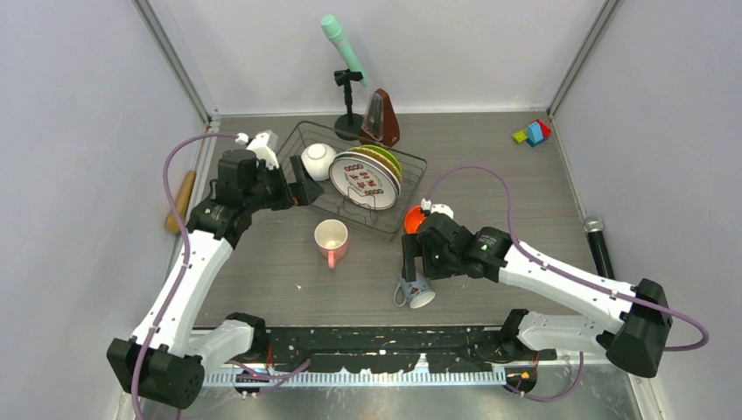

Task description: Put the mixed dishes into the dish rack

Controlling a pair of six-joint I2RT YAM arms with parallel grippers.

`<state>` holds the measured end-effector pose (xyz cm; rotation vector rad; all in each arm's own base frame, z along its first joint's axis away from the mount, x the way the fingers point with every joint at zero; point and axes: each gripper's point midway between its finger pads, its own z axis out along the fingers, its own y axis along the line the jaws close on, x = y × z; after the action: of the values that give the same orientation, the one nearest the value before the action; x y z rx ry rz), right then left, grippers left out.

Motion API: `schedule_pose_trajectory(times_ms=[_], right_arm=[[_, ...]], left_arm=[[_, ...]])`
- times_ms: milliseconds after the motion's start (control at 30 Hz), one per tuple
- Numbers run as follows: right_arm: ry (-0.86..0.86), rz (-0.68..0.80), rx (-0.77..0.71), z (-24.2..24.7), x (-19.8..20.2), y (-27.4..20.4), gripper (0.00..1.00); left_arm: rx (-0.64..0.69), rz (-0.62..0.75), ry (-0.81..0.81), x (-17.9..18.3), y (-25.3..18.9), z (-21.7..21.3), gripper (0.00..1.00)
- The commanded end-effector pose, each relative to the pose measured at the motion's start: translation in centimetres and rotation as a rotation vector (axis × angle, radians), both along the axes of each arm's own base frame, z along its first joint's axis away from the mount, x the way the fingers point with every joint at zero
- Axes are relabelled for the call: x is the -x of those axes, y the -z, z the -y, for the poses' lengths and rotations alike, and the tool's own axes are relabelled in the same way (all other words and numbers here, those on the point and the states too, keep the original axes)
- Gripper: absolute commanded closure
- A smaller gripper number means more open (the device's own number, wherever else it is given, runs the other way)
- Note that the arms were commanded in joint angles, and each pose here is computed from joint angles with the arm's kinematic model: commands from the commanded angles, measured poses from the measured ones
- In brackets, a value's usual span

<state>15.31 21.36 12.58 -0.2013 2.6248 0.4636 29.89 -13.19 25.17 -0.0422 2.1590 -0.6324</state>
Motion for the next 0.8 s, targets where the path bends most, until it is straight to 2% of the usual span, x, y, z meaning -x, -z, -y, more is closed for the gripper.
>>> schedule_pose_trajectory(times_ms=[0, 433, 633, 700, 767], right_arm=[[0.044, 0.003, 0.052, -0.2, -0.1, 1.8, 0.03], [-0.021, -0.124, 0.124, -0.8, 1.7, 7.9, 0.04], [-0.048, -0.167, 0.098, -1.1, 2.6, 8.6, 0.16], [-0.060, -0.167, 0.096, -1.1, 2.7, 8.5, 0.32], [-0.065, -0.133, 0.101, -1.0, 2.2, 8.0, 0.41]], left_arm=[[0.088, 0.033, 0.073, 2.1, -2.0, 1.2, 0.00], [0.134, -0.040, 0.206, 5.2, -1.8, 2.7, 0.00], [0.173, -0.107, 0.254, 6.0, -1.0, 3.6, 0.00], [0.205, -0.137, 0.279, 6.2, -1.0, 4.2, 0.01], [0.262, -0.170, 0.332, 6.6, -1.0, 5.3, 0.06]])
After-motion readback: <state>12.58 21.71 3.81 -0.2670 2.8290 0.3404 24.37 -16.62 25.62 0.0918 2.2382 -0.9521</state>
